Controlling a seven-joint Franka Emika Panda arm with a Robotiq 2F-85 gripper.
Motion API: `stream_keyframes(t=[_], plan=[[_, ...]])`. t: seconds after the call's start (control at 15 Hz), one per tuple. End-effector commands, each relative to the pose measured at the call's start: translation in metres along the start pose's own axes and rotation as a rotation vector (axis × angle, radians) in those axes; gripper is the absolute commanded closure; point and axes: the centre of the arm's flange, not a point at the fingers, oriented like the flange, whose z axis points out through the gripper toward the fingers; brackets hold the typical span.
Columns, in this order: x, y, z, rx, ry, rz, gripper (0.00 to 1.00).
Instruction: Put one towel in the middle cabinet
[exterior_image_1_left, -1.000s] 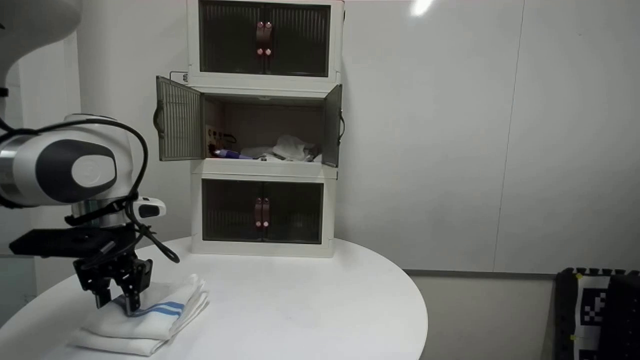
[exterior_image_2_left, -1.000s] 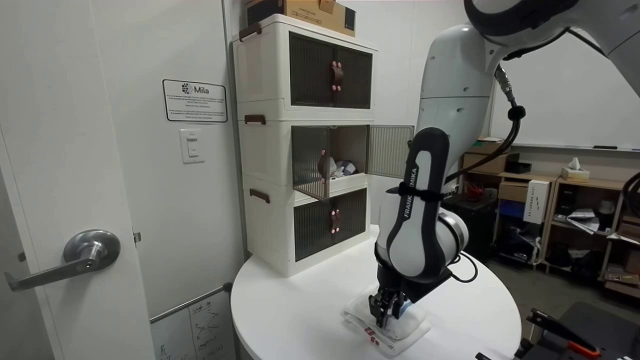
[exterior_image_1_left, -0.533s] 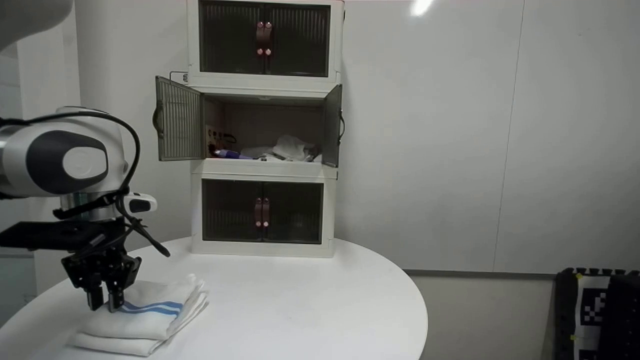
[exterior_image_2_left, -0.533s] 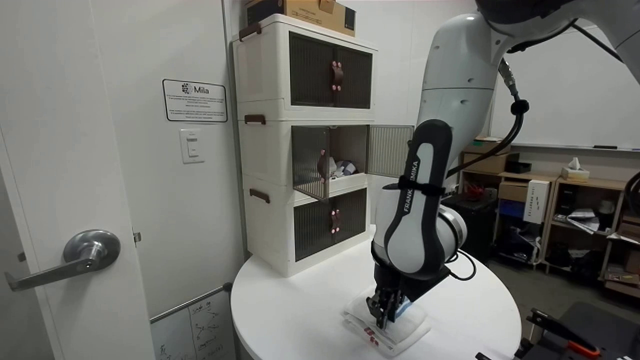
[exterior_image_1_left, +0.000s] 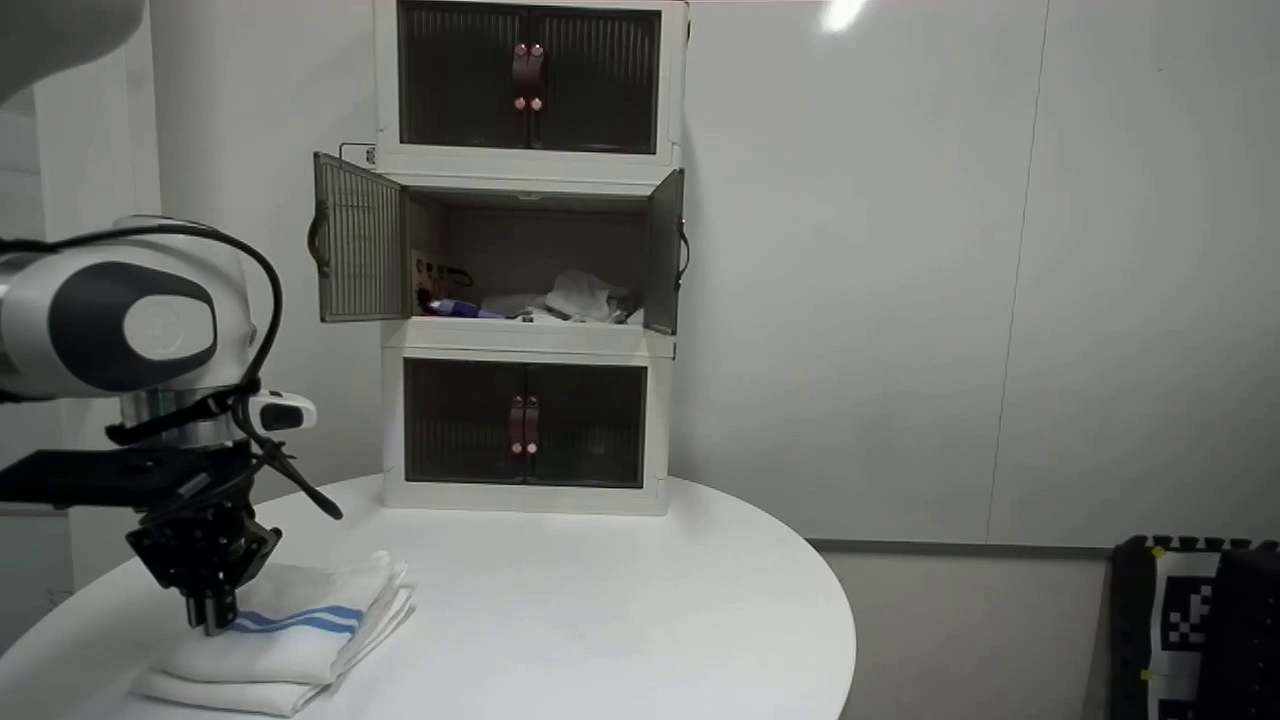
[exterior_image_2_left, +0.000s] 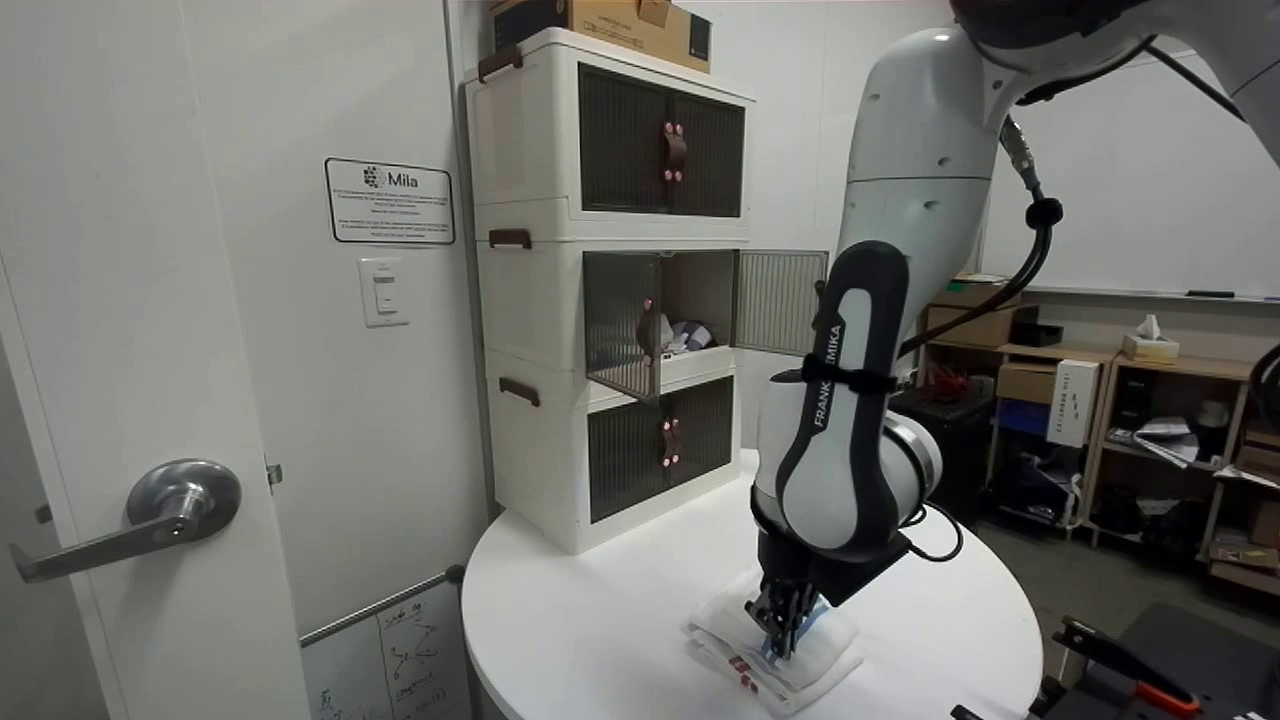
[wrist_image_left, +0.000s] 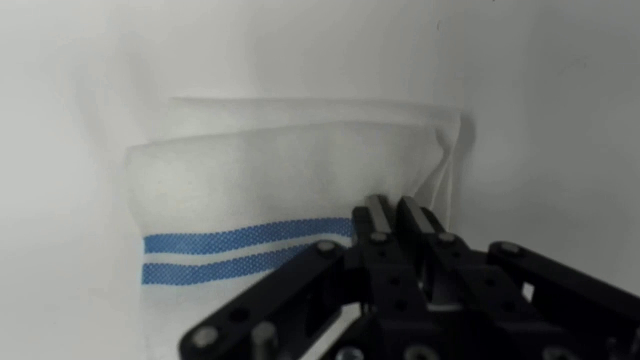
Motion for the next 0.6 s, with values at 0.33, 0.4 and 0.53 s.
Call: stream_keyframes(t=[0.33,0.4,0.53], plan=[[-0.013,0.005,0.000,-0.014,-0.049,0.011,0.19],[-0.014,0.005,0.001,-0.014,-0.054,0.010,0.13],[-0.018,0.003,0.004,-0.012,-0.060,0.005,0.51]])
